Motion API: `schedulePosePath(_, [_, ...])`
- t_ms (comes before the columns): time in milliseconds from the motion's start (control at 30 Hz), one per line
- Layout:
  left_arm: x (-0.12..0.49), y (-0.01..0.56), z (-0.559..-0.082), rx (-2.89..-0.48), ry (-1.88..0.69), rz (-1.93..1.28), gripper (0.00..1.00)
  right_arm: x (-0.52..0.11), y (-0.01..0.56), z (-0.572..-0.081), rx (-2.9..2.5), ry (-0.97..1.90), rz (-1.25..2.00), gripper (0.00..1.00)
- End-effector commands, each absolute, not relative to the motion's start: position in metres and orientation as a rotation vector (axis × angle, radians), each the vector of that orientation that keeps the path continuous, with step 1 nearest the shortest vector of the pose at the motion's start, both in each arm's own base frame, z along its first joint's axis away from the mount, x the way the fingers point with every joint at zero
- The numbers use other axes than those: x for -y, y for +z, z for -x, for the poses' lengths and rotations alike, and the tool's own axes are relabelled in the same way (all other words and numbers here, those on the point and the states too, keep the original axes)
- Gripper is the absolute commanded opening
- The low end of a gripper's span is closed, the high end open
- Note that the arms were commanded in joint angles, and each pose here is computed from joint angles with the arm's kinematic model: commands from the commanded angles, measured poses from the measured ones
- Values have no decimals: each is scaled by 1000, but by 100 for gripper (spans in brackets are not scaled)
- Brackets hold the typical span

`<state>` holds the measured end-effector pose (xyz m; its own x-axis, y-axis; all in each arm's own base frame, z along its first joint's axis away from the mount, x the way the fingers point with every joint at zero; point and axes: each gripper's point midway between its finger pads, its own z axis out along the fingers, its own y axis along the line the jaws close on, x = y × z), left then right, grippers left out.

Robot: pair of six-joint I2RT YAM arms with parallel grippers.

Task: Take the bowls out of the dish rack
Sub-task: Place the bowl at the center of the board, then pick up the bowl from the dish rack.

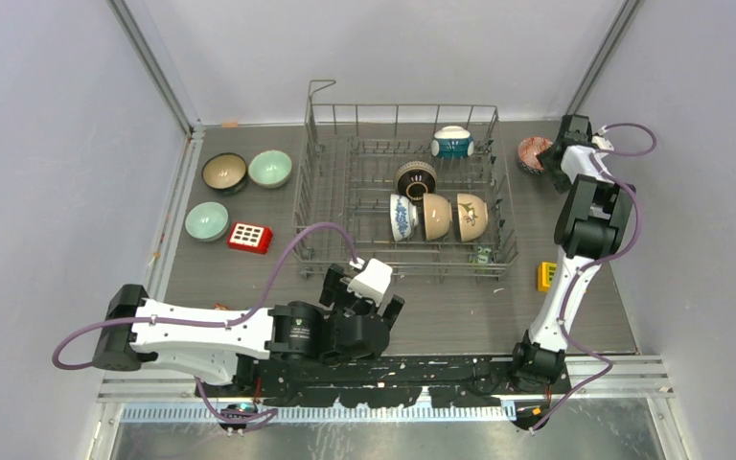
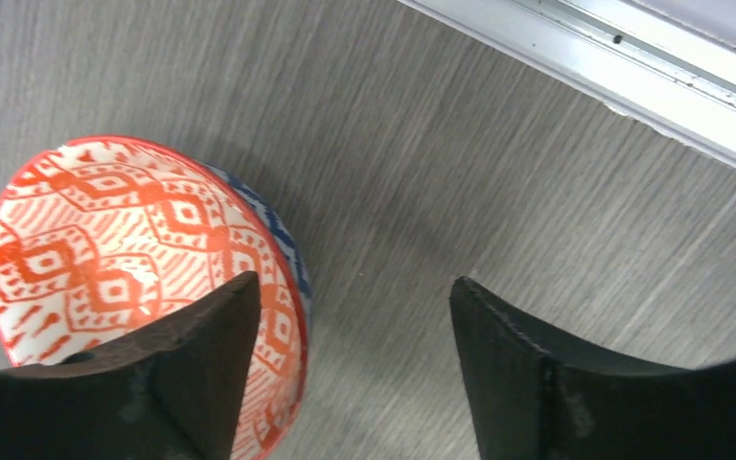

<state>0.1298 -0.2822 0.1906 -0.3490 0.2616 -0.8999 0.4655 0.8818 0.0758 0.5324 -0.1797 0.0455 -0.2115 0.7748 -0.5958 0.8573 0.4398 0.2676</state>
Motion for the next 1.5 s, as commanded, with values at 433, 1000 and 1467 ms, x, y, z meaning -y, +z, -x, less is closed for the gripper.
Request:
schedulePosePath(433, [275, 215, -125, -1981, -346, -450, 100, 163, 209, -522, -1742, 5, -1257, 100])
schedulePosePath(1000, [254, 246, -128, -1906, -392, -479, 100, 27, 405, -491, -1503, 199, -873, 100])
schedulePosePath(1467, [273, 280, -175, -1905, -496, -420, 99, -155, 406, -360, -1610, 605, -352, 98])
